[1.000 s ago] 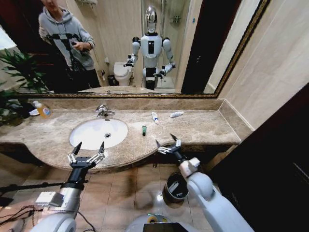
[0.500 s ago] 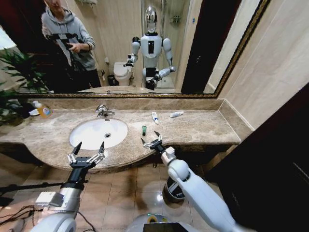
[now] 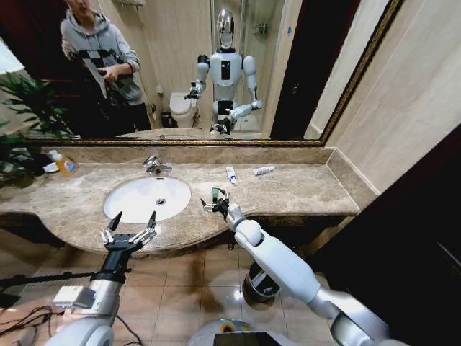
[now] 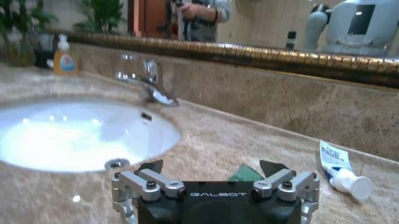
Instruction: Pick up the trash from the sink and place it in the trash bin.
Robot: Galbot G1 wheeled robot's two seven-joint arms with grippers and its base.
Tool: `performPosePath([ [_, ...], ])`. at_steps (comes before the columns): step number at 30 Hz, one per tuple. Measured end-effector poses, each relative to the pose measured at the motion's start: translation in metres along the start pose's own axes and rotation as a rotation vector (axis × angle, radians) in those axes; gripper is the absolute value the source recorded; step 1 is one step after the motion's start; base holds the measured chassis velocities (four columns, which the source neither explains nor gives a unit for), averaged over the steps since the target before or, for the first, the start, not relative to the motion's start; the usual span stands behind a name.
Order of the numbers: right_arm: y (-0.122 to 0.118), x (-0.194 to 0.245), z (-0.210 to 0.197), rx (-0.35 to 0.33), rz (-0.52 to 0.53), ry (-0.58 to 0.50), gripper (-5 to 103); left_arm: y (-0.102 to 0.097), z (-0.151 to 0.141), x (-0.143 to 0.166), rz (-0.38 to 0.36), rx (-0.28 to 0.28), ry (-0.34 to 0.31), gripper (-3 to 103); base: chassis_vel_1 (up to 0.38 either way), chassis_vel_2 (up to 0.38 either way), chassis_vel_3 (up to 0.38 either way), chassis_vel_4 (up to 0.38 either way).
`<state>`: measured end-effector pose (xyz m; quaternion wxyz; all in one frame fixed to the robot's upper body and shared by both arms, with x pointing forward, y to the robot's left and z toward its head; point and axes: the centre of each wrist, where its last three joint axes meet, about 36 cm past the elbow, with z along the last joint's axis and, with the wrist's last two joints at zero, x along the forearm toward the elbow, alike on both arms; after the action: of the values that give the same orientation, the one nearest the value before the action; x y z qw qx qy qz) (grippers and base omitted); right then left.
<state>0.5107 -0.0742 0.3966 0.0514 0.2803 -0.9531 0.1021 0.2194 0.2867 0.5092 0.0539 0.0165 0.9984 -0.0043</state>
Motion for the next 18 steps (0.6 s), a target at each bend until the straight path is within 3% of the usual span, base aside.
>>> performPosePath([
  [7,-0.006,-0.009,0.008,0.013,0.014,0.046,97,0.000,0.000,0.000,0.000,0.000,0.000,100,0.000,0.000,0.000,0.000],
  [17,-0.012,-0.010,0.011,-0.008,0.030,0.060,66,0.000,0.000,0.000,0.000,0.000,0.000,100,0.000,0.000,0.000,0.000],
  [18,-0.013,-0.010,0.010,-0.011,0.032,0.056,56,0.000,0.000,0.000,0.000,0.000,0.000,100,0.000,0.000,0.000,0.000],
])
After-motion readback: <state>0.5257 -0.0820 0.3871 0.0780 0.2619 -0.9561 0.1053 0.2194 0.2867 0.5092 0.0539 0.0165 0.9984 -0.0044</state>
